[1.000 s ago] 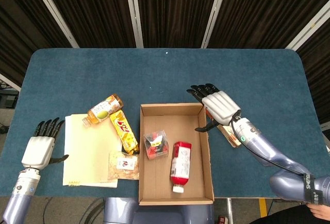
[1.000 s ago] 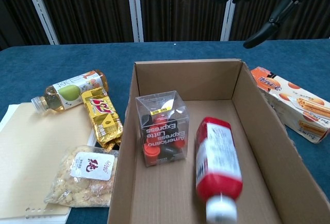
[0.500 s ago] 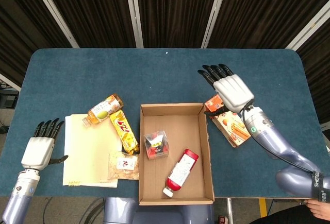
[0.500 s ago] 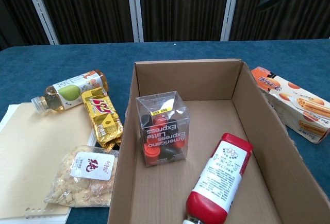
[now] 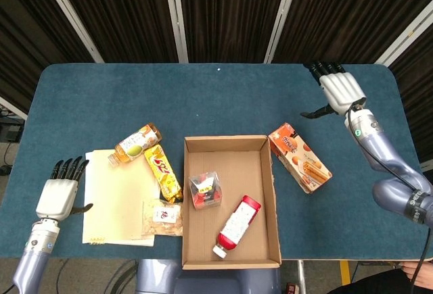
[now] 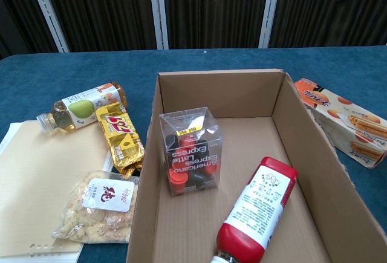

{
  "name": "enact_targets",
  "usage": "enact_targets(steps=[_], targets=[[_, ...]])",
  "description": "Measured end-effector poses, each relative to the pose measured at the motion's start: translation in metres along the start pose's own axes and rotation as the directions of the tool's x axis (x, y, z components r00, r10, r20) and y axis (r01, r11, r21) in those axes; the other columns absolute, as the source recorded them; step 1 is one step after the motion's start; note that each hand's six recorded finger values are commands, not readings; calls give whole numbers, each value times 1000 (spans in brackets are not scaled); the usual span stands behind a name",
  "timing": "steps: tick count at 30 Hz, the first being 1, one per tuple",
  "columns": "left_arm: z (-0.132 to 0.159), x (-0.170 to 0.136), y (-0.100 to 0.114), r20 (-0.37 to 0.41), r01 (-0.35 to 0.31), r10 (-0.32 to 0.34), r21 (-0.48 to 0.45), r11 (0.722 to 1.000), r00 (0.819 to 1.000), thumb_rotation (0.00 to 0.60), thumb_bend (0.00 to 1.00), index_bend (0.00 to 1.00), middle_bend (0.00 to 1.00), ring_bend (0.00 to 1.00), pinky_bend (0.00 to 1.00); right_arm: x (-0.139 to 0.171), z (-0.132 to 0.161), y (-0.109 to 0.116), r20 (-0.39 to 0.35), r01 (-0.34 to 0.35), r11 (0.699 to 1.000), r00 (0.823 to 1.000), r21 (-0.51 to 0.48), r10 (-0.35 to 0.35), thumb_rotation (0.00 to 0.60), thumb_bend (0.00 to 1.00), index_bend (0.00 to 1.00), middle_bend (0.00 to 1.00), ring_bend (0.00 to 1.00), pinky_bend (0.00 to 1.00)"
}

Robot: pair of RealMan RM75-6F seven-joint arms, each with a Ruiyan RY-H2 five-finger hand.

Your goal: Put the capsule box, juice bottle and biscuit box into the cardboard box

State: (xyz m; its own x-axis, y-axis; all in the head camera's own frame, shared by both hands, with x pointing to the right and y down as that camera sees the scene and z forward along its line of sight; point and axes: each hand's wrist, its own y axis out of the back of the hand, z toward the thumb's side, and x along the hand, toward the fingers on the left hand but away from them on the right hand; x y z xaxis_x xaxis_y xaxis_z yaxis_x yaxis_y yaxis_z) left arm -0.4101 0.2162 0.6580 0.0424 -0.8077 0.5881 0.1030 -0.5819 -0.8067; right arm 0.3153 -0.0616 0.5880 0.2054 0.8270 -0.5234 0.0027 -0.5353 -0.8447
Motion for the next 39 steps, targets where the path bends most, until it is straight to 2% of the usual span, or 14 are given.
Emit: enact_targets(steps=[4, 8, 12, 20, 29, 39], targets=[[-2, 8, -3, -18, 13, -13, 5, 1000, 1000, 505, 0, 0, 0, 0, 0, -17, -20, -13, 55, 1, 1000, 999, -9, -1, 600, 0, 0, 0, 0, 96], [-2, 13, -5, -22, 23, -22, 5, 1000, 1000, 505, 0, 0, 0, 0, 0, -32, -32, -35, 101, 1, 1000, 995, -29, 2, 600, 0, 0, 0, 0, 96], [-2, 14, -6, -20, 30, -30, 3, 1000, 999, 502, 0, 0, 0, 0, 0, -40, -29, -61, 114, -16, 999, 993, -46, 22, 600, 0, 0, 0, 0, 96], [-4, 12, -6, -17, 32, -32, -1, 999, 999, 502, 0, 0, 0, 0, 0, -46, -16, -93, 126, -55, 998, 990, -21, 57, 600, 0, 0, 0, 0, 93], [-6, 12, -7, -16, 36, -36, -4, 999, 999, 505, 0, 0, 0, 0, 0, -43, 6, -109, 104, -98, 995, 990, -18, 99, 600, 0, 0, 0, 0, 46], [-5, 11, -7, -11, 36, -36, -4, 999, 999, 503, 0, 0, 0, 0, 0, -41, 12, -117, 119, -116, 993, 986, -32, 119, 600, 0, 0, 0, 0, 19]])
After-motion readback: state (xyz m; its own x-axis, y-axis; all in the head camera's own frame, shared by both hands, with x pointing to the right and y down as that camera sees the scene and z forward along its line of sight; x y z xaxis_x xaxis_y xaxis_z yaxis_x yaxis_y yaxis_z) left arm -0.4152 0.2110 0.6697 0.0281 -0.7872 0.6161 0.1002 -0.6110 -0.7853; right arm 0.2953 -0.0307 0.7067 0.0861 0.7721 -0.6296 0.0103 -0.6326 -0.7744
